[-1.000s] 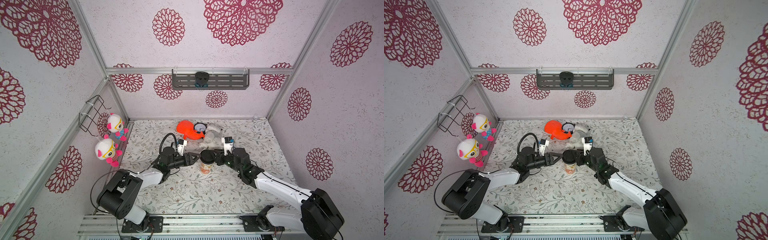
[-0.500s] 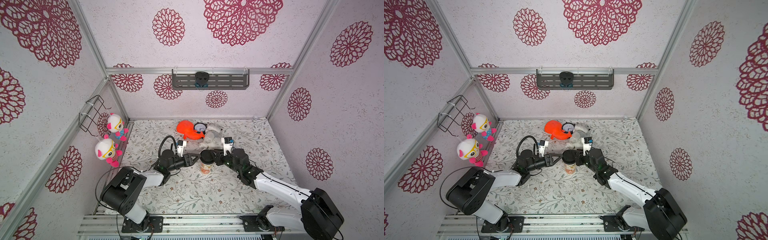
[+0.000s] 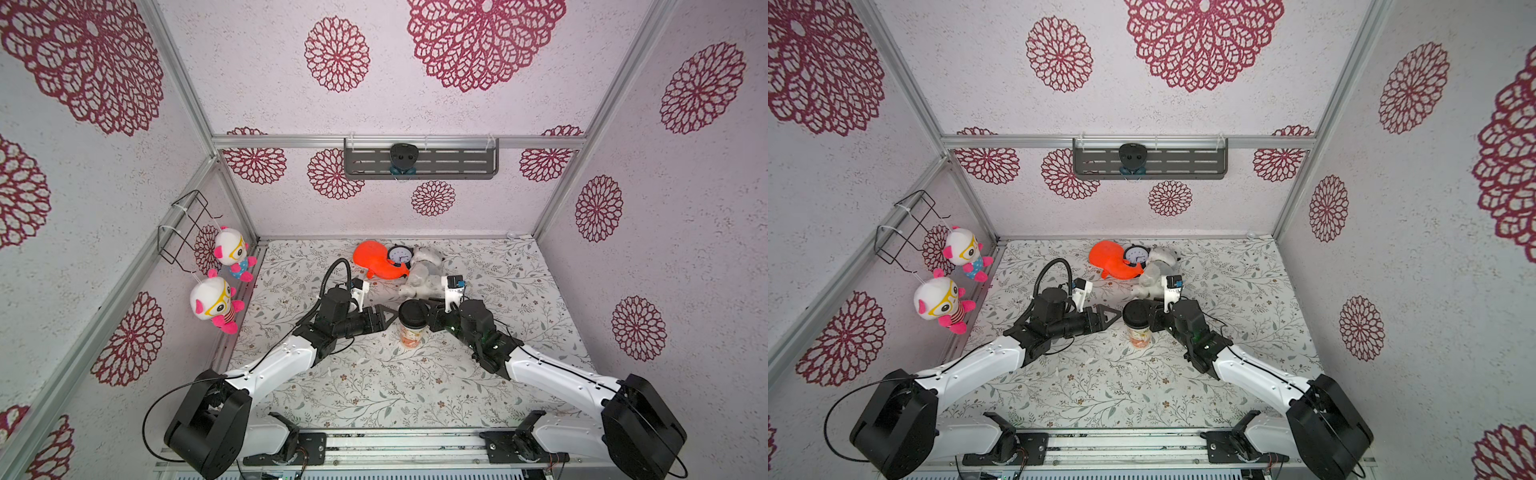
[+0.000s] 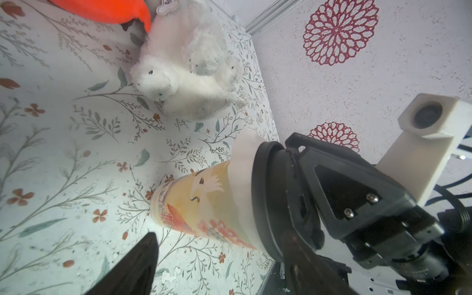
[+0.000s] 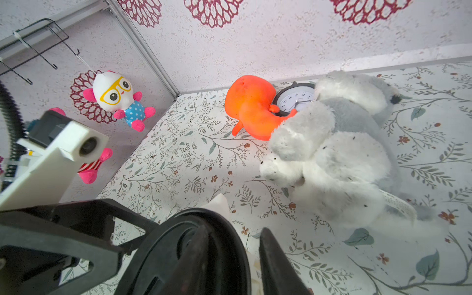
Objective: Put the leak-proof paper on the milk tea cups
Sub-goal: Secure the cup lid on the cup.
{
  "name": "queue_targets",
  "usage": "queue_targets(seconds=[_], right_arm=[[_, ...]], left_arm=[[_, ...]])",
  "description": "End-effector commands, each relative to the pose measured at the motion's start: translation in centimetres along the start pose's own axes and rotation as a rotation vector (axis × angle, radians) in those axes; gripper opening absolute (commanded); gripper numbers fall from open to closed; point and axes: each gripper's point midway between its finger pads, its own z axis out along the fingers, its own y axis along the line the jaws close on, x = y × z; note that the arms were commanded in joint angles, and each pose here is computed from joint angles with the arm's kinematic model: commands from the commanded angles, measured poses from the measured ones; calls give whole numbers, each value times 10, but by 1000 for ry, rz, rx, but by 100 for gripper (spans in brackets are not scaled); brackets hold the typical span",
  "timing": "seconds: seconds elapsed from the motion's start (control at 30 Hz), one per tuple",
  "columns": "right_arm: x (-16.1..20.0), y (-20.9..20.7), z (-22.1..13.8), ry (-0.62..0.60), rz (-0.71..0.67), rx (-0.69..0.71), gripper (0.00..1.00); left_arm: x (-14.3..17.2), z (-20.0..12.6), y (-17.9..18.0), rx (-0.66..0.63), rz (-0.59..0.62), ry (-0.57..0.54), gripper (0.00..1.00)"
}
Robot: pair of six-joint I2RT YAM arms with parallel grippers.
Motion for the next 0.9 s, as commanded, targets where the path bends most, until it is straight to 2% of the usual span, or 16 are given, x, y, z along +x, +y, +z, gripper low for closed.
queue_targets(seconds=[0.0,0.13,0.2,0.47,0.53,0.77,0.87], right_arm=[[137,-76,-20,465,-142,261,37],[139,-77,-20,462,-169,274,37],[140,-77,-19,460,-177,279,37],[142,-80,-17,446,-192,299,38],[144,-81,-17,444,-197,301,38],[149,-88,-17,425,-234,357,40],[150,-87,-16,427,-249,368,40]], left_arm=[[-14,-10,-5,-47,30,-44,85],[-23,-9,-23,23,74,-64,94],[-20,-1,-26,31,100,-37,97],[7,35,-20,44,138,84,98],[13,40,-13,30,136,95,97],[32,45,11,-3,92,116,84],[40,47,19,-9,72,123,83]])
